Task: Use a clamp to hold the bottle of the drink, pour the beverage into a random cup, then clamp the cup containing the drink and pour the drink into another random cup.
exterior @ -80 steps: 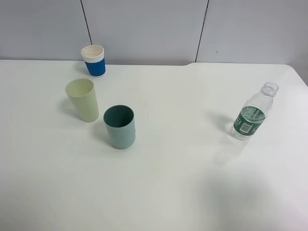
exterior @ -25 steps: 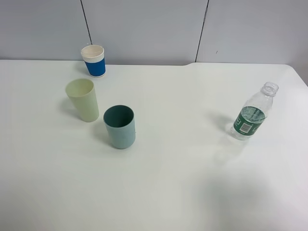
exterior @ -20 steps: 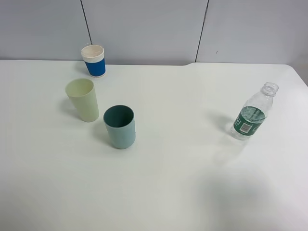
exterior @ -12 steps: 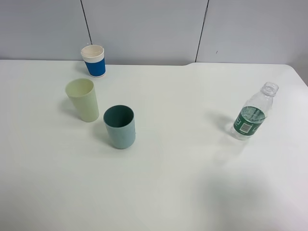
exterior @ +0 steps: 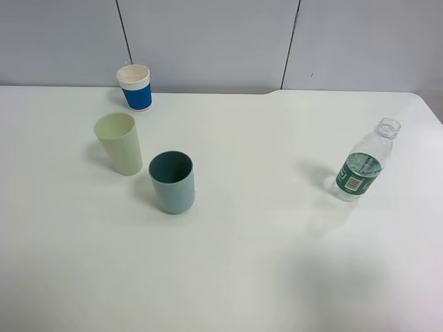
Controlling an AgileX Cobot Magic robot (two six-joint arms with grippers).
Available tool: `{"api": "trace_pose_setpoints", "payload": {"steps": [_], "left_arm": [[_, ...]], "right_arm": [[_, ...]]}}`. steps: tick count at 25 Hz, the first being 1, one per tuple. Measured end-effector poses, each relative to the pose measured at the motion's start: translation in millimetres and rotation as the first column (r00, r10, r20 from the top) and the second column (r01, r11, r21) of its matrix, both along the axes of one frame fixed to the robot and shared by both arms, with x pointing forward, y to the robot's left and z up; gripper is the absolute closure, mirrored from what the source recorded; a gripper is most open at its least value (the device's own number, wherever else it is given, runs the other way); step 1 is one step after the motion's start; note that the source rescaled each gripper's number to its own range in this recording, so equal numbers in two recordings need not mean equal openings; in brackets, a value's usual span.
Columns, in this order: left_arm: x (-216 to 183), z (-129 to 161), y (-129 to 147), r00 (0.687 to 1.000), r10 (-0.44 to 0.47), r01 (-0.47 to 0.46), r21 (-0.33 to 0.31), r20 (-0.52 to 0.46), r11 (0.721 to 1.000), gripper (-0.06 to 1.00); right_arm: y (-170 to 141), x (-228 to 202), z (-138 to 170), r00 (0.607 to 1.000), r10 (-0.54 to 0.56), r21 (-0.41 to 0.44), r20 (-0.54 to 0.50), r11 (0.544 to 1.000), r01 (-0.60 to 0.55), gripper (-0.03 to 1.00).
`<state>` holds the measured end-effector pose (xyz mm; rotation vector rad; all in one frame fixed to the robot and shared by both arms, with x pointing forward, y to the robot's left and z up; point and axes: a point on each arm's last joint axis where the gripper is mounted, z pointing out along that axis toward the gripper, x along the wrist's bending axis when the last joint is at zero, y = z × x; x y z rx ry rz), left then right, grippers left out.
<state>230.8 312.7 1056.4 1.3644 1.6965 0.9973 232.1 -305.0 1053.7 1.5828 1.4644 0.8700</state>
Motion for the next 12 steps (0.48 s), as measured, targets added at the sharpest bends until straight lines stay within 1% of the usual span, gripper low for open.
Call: {"api": "trace_pose_setpoints", "payload": {"steps": [12], "left_arm": [[0.0,0.0,0.0,1.0,0.0,0.0,0.0,0.0,1.0,-0.06]], "right_arm": [[0.0,0.0,0.0,1.0,0.0,0.0,0.0,1.0,0.0,0.53]]}}
